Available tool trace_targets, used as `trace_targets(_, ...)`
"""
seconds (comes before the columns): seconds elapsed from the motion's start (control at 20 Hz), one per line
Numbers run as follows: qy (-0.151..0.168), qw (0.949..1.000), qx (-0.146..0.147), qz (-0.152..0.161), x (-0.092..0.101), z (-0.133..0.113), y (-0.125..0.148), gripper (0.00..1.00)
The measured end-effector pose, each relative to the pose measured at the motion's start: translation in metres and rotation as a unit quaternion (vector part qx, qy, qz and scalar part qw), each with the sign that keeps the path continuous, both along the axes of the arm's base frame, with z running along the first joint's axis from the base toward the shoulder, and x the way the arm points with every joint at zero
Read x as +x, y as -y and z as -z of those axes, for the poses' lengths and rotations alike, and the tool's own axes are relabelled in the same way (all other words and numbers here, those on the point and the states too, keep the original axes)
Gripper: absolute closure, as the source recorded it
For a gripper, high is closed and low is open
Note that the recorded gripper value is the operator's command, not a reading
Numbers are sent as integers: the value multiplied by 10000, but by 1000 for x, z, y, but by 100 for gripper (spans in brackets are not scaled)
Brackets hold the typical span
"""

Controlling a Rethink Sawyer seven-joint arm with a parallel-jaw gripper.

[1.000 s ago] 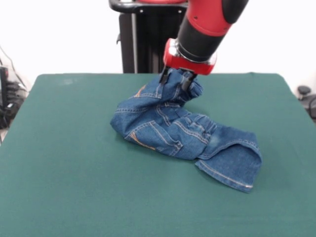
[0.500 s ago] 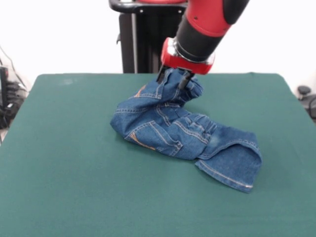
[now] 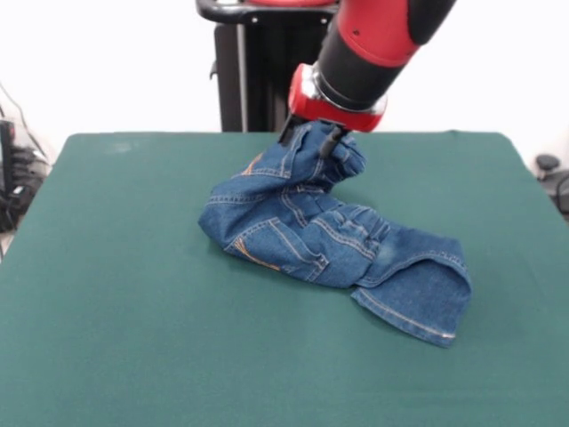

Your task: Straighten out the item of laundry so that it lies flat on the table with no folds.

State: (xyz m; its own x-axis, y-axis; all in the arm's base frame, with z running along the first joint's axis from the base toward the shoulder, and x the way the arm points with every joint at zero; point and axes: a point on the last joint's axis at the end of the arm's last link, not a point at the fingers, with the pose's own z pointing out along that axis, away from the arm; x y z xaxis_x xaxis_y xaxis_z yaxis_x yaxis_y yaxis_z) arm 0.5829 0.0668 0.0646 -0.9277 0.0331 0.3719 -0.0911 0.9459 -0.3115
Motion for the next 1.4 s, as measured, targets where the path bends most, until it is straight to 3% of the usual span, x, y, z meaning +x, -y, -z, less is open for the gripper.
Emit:
trace_targets(0.4,-9,10000,13,10,6,-3,2,0)
trace_targets(0.45,-4,10000,50,43,7,-3,4,100)
trace_targets(1.4,229,9976,559,345,28,-11,19,100)
